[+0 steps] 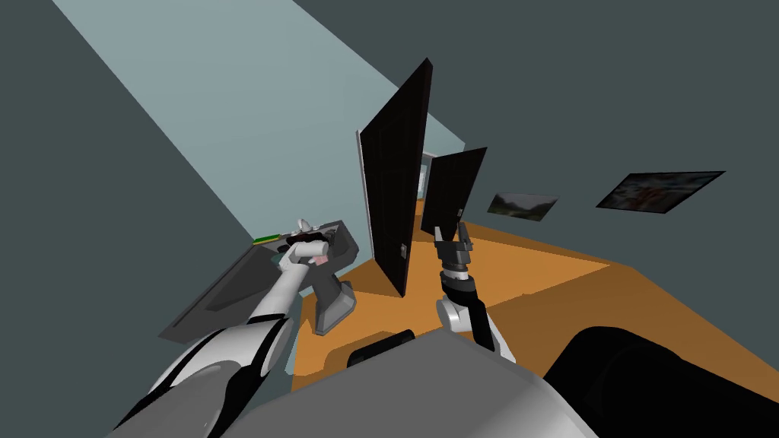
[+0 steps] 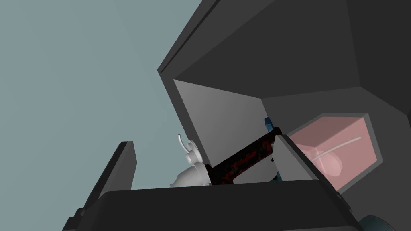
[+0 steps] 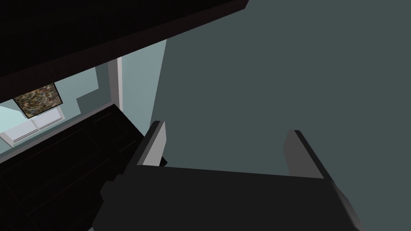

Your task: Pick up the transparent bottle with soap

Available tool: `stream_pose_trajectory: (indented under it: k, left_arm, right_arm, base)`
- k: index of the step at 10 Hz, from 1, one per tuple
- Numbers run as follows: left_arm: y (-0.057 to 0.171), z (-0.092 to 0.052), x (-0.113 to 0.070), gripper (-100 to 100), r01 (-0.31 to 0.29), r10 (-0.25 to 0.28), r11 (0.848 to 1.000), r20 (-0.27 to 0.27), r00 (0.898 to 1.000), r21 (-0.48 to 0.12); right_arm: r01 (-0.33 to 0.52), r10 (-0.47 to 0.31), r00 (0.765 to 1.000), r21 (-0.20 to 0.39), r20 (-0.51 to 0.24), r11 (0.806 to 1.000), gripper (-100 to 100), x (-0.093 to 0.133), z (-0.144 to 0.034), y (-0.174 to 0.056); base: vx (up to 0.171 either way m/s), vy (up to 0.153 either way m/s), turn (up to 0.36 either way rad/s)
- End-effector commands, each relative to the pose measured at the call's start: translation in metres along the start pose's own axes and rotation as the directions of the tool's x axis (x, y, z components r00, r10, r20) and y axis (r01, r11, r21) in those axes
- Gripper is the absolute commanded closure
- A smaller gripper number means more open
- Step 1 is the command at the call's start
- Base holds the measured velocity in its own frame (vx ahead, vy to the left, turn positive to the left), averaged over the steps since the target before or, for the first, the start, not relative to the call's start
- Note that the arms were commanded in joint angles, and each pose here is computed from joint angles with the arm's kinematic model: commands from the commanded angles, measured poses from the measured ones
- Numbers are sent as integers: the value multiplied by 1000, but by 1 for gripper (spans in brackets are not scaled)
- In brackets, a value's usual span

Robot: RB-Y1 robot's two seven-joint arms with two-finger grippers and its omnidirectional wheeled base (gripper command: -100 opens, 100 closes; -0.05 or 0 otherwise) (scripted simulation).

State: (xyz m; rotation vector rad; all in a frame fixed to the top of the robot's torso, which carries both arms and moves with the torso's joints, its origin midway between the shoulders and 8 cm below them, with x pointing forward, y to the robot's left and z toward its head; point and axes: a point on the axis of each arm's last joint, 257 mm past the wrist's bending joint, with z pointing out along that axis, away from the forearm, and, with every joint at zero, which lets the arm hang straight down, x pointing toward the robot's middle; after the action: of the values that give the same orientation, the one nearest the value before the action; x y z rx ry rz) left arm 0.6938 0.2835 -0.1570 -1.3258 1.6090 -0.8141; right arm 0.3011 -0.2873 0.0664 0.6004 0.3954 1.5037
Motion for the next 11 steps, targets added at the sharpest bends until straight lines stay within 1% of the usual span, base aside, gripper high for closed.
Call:
stream_pose_trajectory:
  k: [1, 2, 3, 4, 5, 6, 7, 8, 9, 10, 11]
  left_arm:
    - [0, 3, -4, -100, 5, -5, 999, -1, 1000, -51]
    - [15, 6, -5, -100, 8, -8, 996, 0, 1000, -87]
    - [10, 7, -8, -100, 13, -13, 993, -1, 1000, -113]
    - [24, 9, -9, -100, 16, -16, 989, 0, 1000, -148]
    - [20, 8, -12, -100, 22, -23, 984, -2, 1000, -177]
    - [33, 10, -13, -100, 25, -26, 978, 0, 1000, -206]
    - [34, 8, -17, -100, 33, -35, 969, -1, 999, -245]
    - [42, 9, -17, -100, 36, -37, 964, 0, 999, -262]
    - [42, 7, -20, -100, 44, -47, 954, -1, 999, -298]
    - [51, 8, -21, -100, 47, -50, 948, 1, 999, -315]
    - [57, 6, -24, -100, 58, -62, 931, 1, 998, -361]
  right_arm:
    - [0, 0, 1000, 0, 0, 1000, 0, 0, 0, 0]
    - [0, 0, 1000, 0, 0, 1000, 0, 0, 0, 0]
    - [0, 0, 1000, 0, 0, 1000, 0, 0, 0, 0]
    - [0, 0, 1000, 0, 0, 1000, 0, 0, 0, 0]
    - [0, 0, 1000, 0, 0, 1000, 0, 0, 0, 0]
    - [0, 0, 1000, 0, 0, 1000, 0, 0, 0, 0]
    - [0, 0, 1000, 0, 0, 1000, 0, 0, 0, 0]
    - [0, 0, 1000, 0, 0, 1000, 0, 0, 0, 0]
    - [0, 0, 1000, 0, 0, 1000, 0, 0, 0, 0]
    - [0, 0, 1000, 0, 0, 1000, 0, 0, 0, 0]
    - [0, 0, 1000, 0, 0, 1000, 0, 0, 0, 0]
  base:
    - [17, 11, 42]
    - [19, 9, 15]
    - [27, 15, 31]
    - [29, 9, 21]
    - [38, 13, 49]
    - [32, 16, 15]
    - [38, 21, 25]
    - [36, 17, 18]
    - [44, 13, 45]
    - [42, 9, 19]
    - [48, 18, 33]
